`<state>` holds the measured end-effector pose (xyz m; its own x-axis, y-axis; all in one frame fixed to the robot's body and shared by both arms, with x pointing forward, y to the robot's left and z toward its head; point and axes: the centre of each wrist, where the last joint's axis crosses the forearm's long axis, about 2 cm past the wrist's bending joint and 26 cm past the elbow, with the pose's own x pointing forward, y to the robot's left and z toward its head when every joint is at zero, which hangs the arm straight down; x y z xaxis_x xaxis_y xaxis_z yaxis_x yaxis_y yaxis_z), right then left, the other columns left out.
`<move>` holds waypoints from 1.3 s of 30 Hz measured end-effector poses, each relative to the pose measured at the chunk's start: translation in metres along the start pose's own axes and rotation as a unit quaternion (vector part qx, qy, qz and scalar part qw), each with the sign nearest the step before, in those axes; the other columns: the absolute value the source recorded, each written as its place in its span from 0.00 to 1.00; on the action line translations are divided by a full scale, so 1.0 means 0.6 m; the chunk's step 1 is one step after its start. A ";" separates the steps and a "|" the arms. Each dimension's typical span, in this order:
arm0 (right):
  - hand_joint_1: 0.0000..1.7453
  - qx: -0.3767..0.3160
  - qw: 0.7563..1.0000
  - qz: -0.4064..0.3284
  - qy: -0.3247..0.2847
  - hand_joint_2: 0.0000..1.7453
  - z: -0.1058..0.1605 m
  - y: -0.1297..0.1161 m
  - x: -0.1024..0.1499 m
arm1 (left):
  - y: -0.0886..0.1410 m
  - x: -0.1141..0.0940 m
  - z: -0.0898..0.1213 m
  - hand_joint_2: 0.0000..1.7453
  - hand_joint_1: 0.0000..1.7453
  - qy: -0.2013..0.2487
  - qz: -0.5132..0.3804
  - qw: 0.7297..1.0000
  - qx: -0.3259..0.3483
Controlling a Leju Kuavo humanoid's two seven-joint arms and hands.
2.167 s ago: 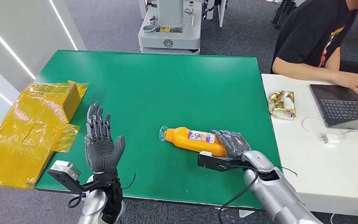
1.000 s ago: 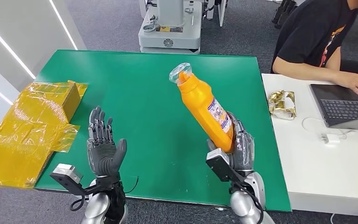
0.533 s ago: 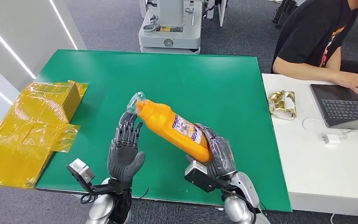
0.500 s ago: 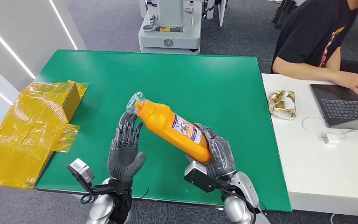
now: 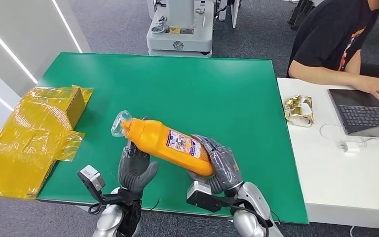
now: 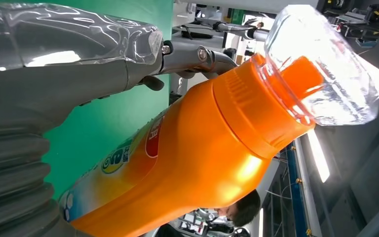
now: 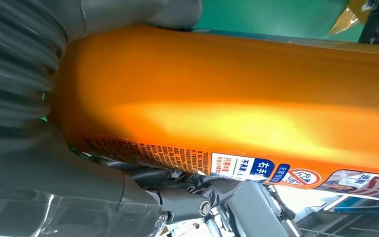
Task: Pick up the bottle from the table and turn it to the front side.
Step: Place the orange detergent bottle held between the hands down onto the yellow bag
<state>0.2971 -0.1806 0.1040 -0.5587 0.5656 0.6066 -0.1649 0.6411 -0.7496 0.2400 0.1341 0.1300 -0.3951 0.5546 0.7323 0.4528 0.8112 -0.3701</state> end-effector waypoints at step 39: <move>1.00 0.161 0.986 -0.014 0.029 1.00 -0.006 0.021 -0.011 | 0.013 -0.003 0.021 1.00 0.00 0.024 -0.030 0.998 0.040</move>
<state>0.3018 -0.1747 0.0916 -0.5038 0.5855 0.6351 -0.4345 0.4636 -0.7722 0.2340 0.1418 0.1184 -0.3797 0.4969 0.7803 0.3641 0.8557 -0.3678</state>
